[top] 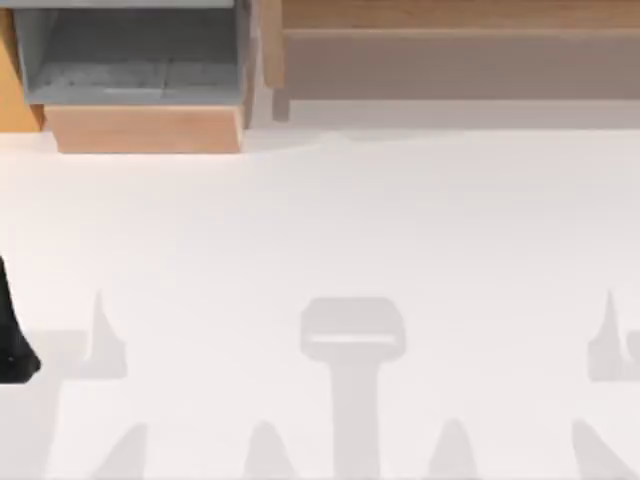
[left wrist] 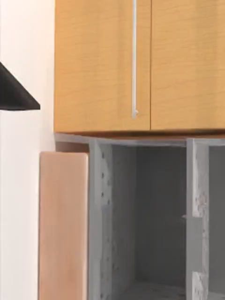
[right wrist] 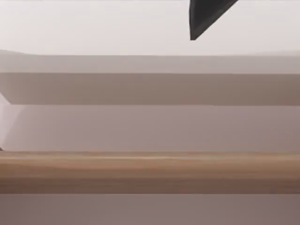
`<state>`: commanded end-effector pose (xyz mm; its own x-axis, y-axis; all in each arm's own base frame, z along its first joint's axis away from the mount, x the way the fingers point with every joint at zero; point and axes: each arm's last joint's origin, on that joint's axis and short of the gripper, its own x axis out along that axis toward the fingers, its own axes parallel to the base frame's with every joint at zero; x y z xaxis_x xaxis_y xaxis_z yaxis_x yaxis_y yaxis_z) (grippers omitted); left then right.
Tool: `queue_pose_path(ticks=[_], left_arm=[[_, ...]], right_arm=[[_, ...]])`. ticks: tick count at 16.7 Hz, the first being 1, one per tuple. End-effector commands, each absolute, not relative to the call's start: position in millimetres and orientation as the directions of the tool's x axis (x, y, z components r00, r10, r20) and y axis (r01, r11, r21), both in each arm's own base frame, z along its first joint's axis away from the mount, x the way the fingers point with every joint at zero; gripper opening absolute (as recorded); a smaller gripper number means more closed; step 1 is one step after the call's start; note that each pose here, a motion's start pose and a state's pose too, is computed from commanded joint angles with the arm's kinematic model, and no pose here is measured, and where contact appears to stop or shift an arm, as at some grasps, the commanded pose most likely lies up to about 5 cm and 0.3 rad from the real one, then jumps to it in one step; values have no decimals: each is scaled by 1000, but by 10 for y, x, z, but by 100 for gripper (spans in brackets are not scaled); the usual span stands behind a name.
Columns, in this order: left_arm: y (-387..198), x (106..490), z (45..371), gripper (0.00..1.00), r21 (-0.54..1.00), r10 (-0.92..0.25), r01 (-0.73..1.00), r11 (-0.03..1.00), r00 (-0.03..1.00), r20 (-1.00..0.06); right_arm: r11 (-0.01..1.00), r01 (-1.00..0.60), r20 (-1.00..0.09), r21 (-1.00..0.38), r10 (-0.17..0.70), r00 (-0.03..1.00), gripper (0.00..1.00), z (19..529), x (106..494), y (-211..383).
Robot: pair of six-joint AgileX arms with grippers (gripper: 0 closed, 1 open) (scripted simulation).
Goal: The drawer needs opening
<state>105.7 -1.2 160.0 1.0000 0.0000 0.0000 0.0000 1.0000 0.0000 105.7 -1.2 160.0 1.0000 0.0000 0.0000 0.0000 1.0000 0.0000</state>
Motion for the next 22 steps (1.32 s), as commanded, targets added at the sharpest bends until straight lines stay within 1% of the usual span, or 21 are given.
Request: queue_pose_path(ticks=[4,8,11,14,18,22], left_arm=[[-27,1066,1672,100,1,4,-4,1000,1000,13],[-123,1166,1962,100,-2,3,-3,1000,999,40],[-281,1362,2199,100,-7,-8,8,1000,999,35],[-533,1633,2371,100,-8,-16,17,1000,1000,22],[-937,1969,2434,100,-2,-12,12,1000,1000,1],[-1202,2132,2421,100,0,-1,1,1000,1000,-1]], right_arm=[[1000,0,0,0,0,1000,100,1600,1057,-12],[1000,0,0,0,0,1000,100,1600,1057,-12],[1000,0,0,0,0,1000,100,1600,1057,-12],[1000,0,0,0,0,1000,100,1600,1057,-12],[1000,0,0,0,0,1000,100,1600,1057,-12],[1000,0,0,0,0,1000,100,1600,1057,-12]])
